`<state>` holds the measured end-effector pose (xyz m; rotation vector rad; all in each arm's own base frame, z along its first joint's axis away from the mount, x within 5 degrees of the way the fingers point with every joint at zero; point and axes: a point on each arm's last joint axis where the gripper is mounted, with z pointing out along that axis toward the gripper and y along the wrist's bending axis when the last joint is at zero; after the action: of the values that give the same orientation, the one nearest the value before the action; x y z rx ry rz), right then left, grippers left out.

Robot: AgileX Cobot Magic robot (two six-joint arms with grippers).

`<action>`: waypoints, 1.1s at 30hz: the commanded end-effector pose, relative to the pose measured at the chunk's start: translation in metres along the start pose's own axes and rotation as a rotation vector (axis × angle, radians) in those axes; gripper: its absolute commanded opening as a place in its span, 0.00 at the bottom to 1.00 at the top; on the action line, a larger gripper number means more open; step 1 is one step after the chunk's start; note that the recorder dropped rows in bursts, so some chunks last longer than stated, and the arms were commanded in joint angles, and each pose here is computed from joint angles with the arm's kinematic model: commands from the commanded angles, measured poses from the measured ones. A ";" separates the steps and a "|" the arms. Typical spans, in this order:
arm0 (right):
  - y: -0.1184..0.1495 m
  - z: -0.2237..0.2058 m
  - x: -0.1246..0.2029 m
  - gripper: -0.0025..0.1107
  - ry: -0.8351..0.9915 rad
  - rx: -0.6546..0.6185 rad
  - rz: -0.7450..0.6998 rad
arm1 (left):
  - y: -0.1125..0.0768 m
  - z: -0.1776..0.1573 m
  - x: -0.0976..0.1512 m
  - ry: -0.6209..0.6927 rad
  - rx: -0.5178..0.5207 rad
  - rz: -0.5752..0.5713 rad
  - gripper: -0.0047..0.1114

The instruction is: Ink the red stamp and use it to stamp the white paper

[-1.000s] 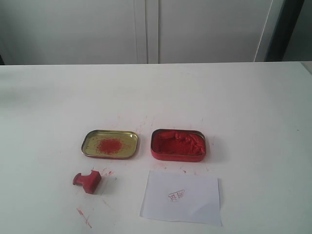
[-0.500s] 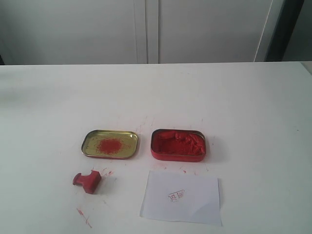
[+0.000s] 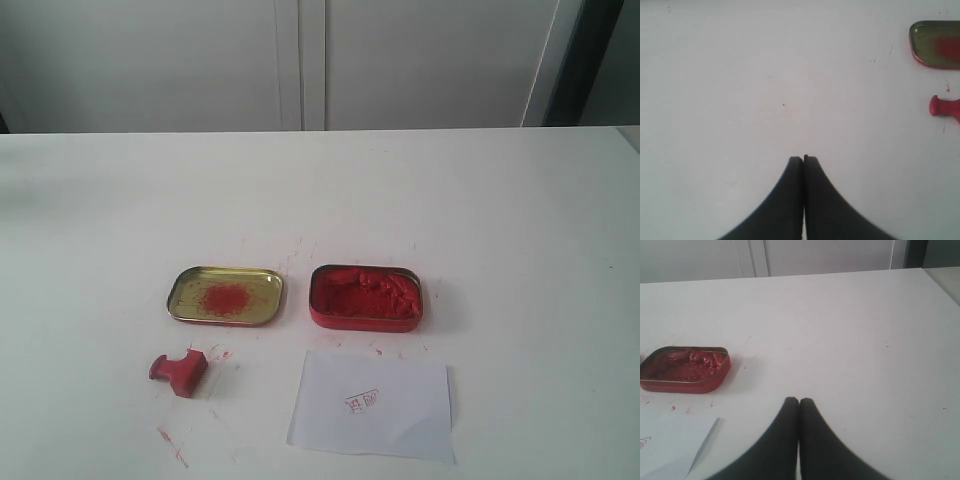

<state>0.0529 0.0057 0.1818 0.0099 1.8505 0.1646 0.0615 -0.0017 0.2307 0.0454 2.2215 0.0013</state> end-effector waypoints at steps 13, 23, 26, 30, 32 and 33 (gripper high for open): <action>0.000 0.000 0.000 0.02 -0.014 0.002 0.004 | 0.003 0.001 0.028 -0.171 -0.074 -0.011 0.04; 0.000 0.000 0.000 0.02 -0.014 0.002 0.004 | 0.002 0.004 0.038 -0.239 -0.078 -0.007 0.04; 0.000 0.000 0.000 0.02 -0.014 0.002 0.004 | 0.002 0.014 0.048 -0.202 -0.073 -0.015 0.04; 0.000 0.000 0.000 0.02 -0.014 0.002 0.004 | 0.001 0.025 0.059 -0.184 -0.063 -0.030 0.04; 0.000 0.000 0.000 0.02 -0.014 0.002 0.004 | 0.001 0.029 0.063 -0.175 -0.062 -0.032 0.04; 0.000 0.000 0.000 0.02 -0.014 0.002 0.004 | 0.001 0.031 0.066 -0.166 -0.062 -0.033 0.04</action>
<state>0.0529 0.0057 0.1818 0.0099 1.8505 0.1646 0.0459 0.0013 0.1656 -0.0143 2.0549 0.0568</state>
